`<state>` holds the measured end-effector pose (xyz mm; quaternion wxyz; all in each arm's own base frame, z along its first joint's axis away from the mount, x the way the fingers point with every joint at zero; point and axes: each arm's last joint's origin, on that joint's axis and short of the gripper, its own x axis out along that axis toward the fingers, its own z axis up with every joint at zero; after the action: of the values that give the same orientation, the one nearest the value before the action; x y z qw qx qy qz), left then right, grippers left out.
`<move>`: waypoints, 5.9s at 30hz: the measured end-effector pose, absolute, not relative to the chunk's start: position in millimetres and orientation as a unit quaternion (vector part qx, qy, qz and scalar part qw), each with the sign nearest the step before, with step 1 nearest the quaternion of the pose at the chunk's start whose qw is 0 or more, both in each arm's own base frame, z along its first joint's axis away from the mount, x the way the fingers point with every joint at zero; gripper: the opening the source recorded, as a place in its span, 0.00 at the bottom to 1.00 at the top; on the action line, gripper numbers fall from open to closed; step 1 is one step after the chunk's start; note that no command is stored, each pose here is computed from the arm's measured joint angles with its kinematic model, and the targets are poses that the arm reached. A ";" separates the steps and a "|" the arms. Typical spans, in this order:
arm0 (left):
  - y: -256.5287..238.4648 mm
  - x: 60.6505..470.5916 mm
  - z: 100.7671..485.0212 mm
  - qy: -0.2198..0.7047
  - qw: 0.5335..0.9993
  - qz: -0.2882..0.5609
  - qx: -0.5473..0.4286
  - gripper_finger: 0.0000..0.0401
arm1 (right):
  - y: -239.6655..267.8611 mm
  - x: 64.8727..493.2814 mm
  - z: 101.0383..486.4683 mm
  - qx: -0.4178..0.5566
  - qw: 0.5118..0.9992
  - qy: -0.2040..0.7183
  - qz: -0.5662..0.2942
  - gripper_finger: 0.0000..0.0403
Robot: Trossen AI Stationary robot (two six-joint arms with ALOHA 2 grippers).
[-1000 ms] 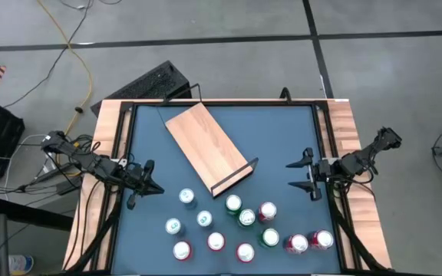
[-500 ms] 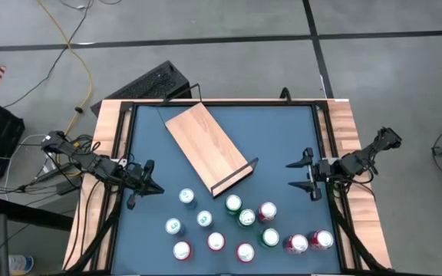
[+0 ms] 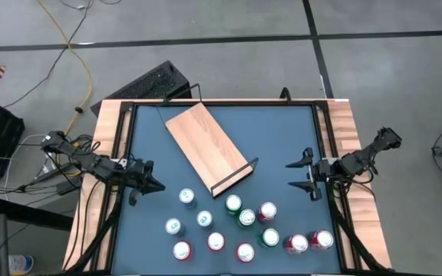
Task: Place canned beverage on shelf
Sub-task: Put the top right blue soda can on the shelf
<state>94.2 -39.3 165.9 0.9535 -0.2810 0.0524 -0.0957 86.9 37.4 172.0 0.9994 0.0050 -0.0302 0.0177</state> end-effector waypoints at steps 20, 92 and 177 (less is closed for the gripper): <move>-32.5 95.0 167.6 0.008 0.905 0.016 -0.425 0.02 | 37.3 86.9 172.1 0.005 0.999 -0.030 0.016 0.70; -105.5 267.7 303.7 0.386 0.906 0.123 -0.126 0.45 | 34.4 86.8 172.0 0.133 0.990 -0.034 -0.030 0.70; -4.0 272.2 366.7 0.462 0.873 -0.036 0.151 0.55 | 32.1 86.7 171.6 0.113 0.990 -0.034 -0.071 0.70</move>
<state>272.2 -4.0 366.7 0.8730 0.1512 0.4623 -0.0361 86.7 32.1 171.6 0.9905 0.1131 -0.0341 -0.0711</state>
